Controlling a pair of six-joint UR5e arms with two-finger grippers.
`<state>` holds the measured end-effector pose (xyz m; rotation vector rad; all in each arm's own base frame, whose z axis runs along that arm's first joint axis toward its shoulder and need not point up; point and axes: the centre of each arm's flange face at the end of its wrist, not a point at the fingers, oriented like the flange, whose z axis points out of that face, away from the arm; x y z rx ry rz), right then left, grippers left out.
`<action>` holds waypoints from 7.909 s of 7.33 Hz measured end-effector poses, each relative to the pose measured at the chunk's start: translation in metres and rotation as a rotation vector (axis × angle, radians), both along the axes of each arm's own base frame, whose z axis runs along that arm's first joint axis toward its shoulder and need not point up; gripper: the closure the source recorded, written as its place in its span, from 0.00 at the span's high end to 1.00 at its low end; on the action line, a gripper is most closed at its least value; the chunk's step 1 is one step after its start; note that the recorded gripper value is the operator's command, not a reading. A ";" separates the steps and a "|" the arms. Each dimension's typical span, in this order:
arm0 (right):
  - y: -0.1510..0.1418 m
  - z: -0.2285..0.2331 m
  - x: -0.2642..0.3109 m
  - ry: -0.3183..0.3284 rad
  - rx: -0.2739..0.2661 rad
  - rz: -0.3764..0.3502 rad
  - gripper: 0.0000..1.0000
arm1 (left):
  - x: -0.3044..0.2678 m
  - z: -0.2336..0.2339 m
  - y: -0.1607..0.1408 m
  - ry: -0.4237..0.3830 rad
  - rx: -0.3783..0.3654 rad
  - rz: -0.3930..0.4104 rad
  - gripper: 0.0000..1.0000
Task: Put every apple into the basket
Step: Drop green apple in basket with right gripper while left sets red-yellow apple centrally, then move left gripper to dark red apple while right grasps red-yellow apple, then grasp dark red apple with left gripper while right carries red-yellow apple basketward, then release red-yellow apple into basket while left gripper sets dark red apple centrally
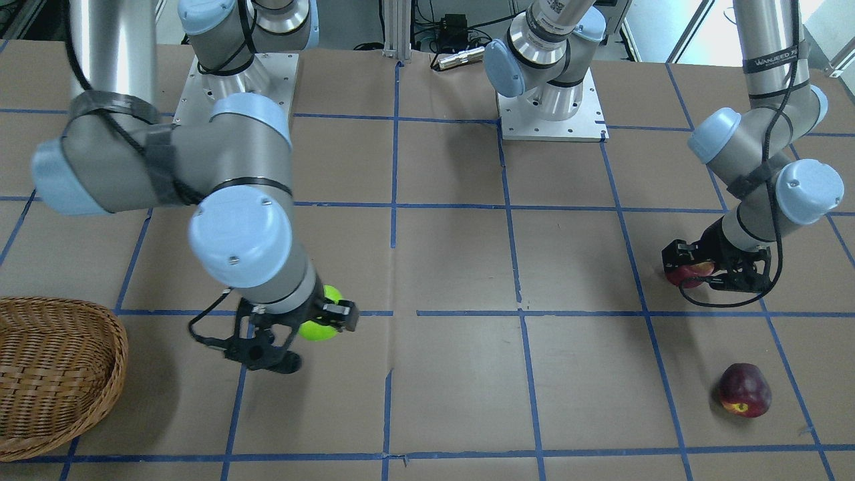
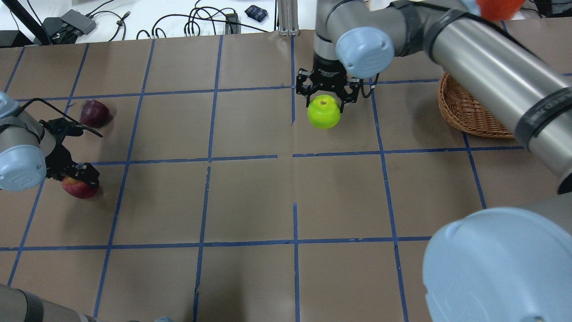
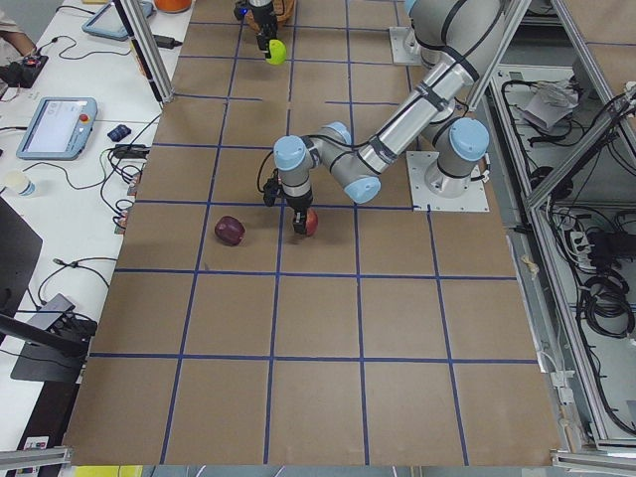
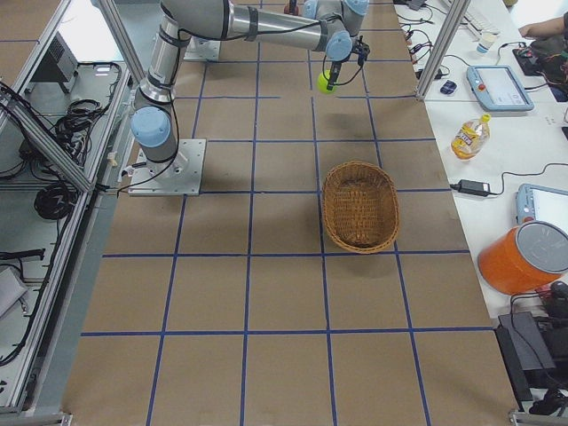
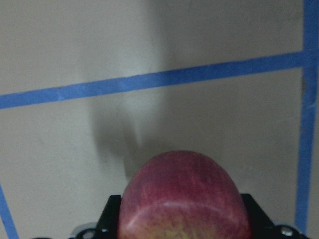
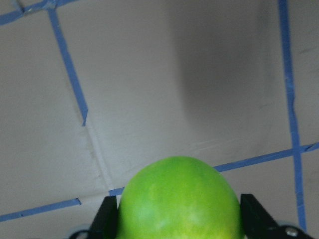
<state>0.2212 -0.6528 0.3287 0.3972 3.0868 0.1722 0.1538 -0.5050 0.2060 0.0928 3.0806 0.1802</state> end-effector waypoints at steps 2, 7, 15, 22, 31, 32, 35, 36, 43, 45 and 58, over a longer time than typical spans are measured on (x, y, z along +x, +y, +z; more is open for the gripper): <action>-0.029 0.025 -0.146 0.052 0.016 0.053 0.00 | -0.111 0.025 -0.022 -0.022 -0.021 0.122 0.29; -0.034 0.000 -0.397 0.150 0.037 0.267 0.00 | -0.382 0.042 -0.050 0.196 -0.075 0.539 0.30; -0.054 -0.101 -0.473 0.193 0.045 0.350 1.00 | -0.466 0.013 -0.053 0.257 -0.106 0.579 1.00; -0.021 0.047 -0.207 0.023 0.034 0.352 1.00 | -0.157 0.112 -0.083 0.096 -0.122 0.107 1.00; 0.052 -0.071 0.117 -0.065 0.135 -0.023 1.00 | 0.062 0.059 -0.146 0.009 -0.104 -0.614 1.00; 0.055 -0.080 0.124 -0.086 0.156 -0.022 1.00 | 0.067 0.046 -0.154 -0.001 -0.115 -0.621 1.00; 0.055 -0.099 0.134 -0.122 0.188 -0.021 1.00 | 0.075 0.025 -0.171 -0.038 -0.154 -0.628 1.00; 0.053 -0.106 0.137 -0.126 0.180 -0.019 1.00 | 0.075 0.017 -0.173 -0.027 -0.159 -0.624 1.00; 0.054 -0.140 0.144 -0.102 0.202 -0.010 0.00 | 0.067 -0.015 -0.179 0.064 -0.207 -0.582 0.47; 0.049 -0.118 0.137 -0.091 0.163 -0.011 0.00 | 0.061 -0.005 -0.178 0.061 -0.208 -0.567 0.45; -0.028 -0.074 -0.396 0.115 0.006 0.242 0.00 | -0.476 0.006 -0.020 0.194 -0.134 0.078 0.49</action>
